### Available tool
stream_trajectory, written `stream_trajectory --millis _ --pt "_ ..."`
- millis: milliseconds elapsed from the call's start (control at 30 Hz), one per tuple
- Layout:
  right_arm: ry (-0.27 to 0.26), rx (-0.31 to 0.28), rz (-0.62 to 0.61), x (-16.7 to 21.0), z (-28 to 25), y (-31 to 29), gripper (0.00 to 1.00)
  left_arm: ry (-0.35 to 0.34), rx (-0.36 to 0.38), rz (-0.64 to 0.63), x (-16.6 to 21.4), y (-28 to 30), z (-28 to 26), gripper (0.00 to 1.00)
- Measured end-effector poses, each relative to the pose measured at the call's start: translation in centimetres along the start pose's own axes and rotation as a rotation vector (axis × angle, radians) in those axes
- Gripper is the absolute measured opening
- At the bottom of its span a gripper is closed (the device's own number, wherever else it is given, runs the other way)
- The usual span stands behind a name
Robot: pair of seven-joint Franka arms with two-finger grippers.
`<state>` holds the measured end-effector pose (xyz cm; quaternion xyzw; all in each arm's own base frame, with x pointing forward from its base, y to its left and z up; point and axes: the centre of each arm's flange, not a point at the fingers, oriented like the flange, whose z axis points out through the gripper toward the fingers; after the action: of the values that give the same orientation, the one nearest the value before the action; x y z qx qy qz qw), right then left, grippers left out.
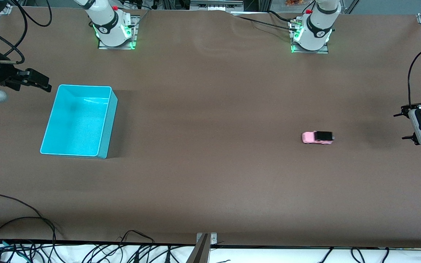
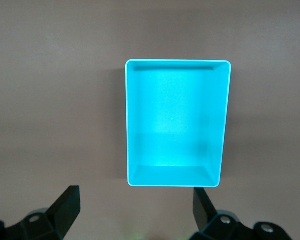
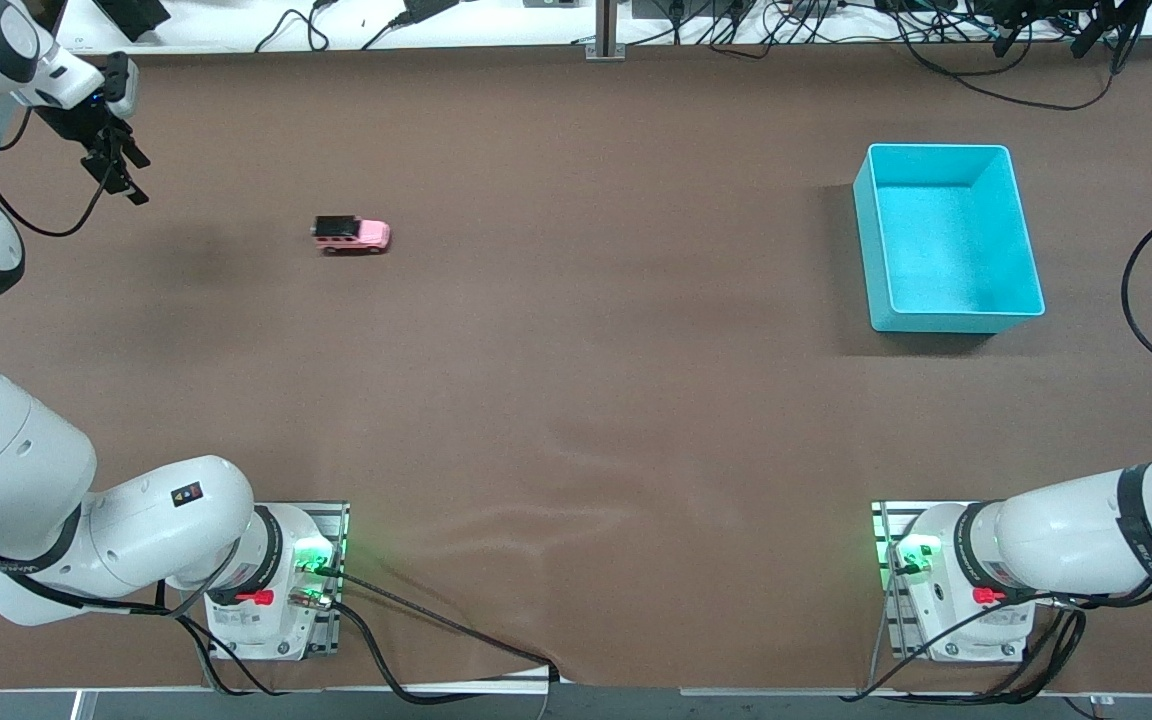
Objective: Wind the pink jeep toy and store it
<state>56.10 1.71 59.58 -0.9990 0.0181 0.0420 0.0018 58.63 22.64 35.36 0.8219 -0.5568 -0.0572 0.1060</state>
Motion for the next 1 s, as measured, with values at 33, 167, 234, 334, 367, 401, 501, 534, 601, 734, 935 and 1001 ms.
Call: stream_trajectory --millis 33,167,234,334,367,401,501,534,601,734,935,1001 --pt "0.0 0.0 0.0 0.0 0.0 0.0 1.0 -0.003 -0.005 -0.016 0.8 0.4 -0.6 1.0" --pt "0.0 0.0 0.0 0.0 0.0 0.0 1.0 -0.017 -0.018 -0.068 3.7 1.9 -3.0 1.0" --pt "0.0 0.0 0.0 0.0 0.0 0.0 1.0 -0.026 -0.029 -0.094 5.2 2.6 -4.4 1.0" --pt "0.0 0.0 0.0 0.0 0.0 0.0 1.0 -0.042 -0.048 -0.13 7.5 3.6 -6.6 1.0" --pt "0.0 0.0 0.0 0.0 0.0 0.0 1.0 -0.046 -0.053 -0.139 8.1 3.9 -7.2 1.0" --pt "0.0 0.0 0.0 0.0 0.0 0.0 1.0 -0.051 -0.058 -0.151 8.8 4.3 -7.9 1.0" --pt "0.0 0.0 0.0 0.0 0.0 0.0 1.0 -0.06 -0.069 -0.178 9.8 4.9 -9.7 1.0" --pt "0.0 0.0 0.0 0.0 0.0 0.0 1.0 -0.063 -0.072 -0.186 9.9 5.1 -10.2 1.0" --pt "0.0 0.0 0.0 0.0 0.0 0.0 1.0 -0.079 -0.071 -0.221 10.0 5.6 -12.0 1.0" --pt "0.0 0.0 0.0 0.0 0.0 0.0 1.0 -0.083 -0.065 -0.241 10.1 5.7 -12.6 1.0" --pt "0.0 0.0 0.0 0.0 0.0 0.0 1.0 -0.097 -0.065 -0.281 11.9 6.6 -13.2 1.0" --pt "0.0 0.0 0.0 0.0 0.0 0.0 1.0 -0.104 -0.06 -0.289 13.2 7.3 -13.7 1.0"
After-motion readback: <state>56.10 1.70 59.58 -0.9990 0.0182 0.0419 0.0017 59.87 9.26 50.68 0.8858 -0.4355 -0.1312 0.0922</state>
